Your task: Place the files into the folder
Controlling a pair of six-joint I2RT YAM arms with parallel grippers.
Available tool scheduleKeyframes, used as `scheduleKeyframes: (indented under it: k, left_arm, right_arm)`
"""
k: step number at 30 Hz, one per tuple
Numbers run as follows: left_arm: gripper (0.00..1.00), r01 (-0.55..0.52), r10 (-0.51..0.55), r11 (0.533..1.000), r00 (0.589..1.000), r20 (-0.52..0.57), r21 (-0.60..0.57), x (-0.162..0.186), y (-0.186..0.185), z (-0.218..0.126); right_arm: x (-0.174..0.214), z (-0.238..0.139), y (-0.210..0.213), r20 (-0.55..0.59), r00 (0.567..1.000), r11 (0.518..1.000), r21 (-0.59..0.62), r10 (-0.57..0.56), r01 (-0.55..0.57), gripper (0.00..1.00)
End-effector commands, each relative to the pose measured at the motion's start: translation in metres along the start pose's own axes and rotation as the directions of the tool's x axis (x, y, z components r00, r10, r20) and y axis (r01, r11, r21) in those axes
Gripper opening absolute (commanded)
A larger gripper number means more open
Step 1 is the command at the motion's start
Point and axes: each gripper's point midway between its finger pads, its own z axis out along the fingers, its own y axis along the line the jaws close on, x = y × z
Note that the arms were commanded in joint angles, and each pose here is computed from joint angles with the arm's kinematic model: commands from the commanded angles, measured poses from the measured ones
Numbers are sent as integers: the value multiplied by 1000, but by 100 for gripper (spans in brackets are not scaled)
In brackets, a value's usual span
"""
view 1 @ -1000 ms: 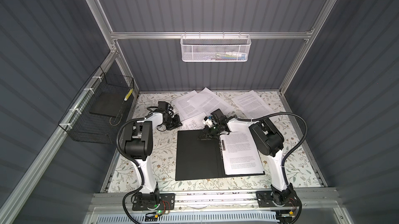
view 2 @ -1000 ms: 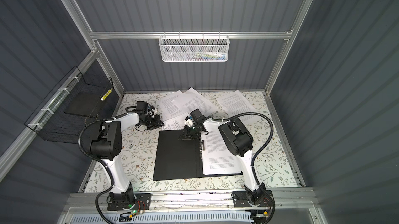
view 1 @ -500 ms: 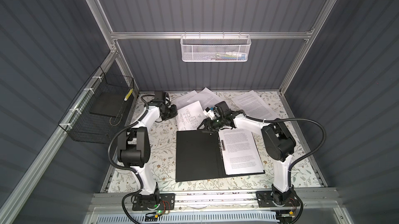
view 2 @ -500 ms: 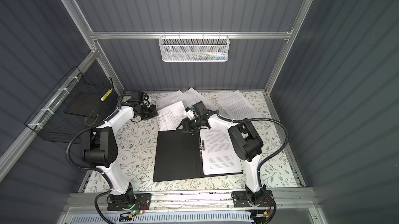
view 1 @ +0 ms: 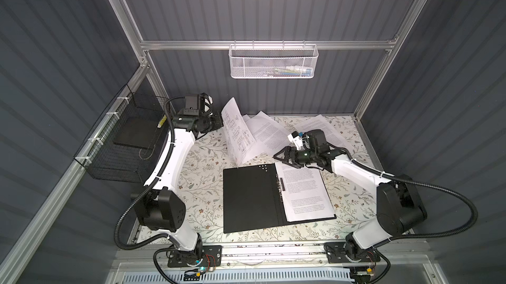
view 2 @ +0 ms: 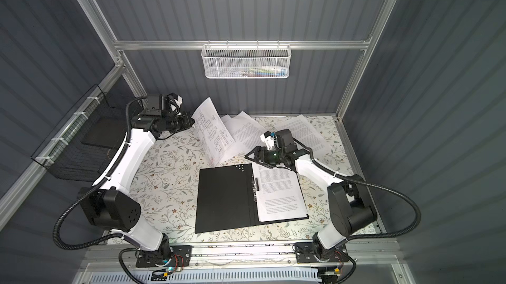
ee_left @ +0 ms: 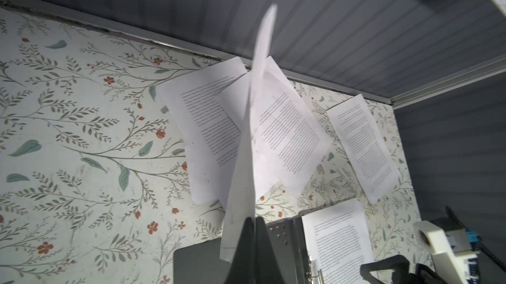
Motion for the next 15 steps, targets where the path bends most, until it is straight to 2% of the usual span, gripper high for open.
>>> scheduleKeyframes:
  k: [1,3,7,11,15]
  left_arm:
    - [0,21,-22,995,1000,2,101,-2,-32,-29]
    - [0,2,2,983,1000,-25,183,3,-53,-34]
    - [0,-92,104,961,994,-36,260,9,-93,-45]
    - [0,-125,173,912,981,-90,391,21,-135,-50]
    - [0,-160,252,863,959,-133,479,38,-167,-53]
  right_arm:
    - [1,-21,-9,45,998,997,62,-54,52,83]
    - [3,-29,-9,50,993,992,74,-102,98,85]
    - [-2,-38,-3,87,979,981,77,-185,179,90]
    - [-17,-37,-2,130,961,970,59,-243,237,99]
    - [-39,-38,-1,186,945,961,-10,-269,276,99]
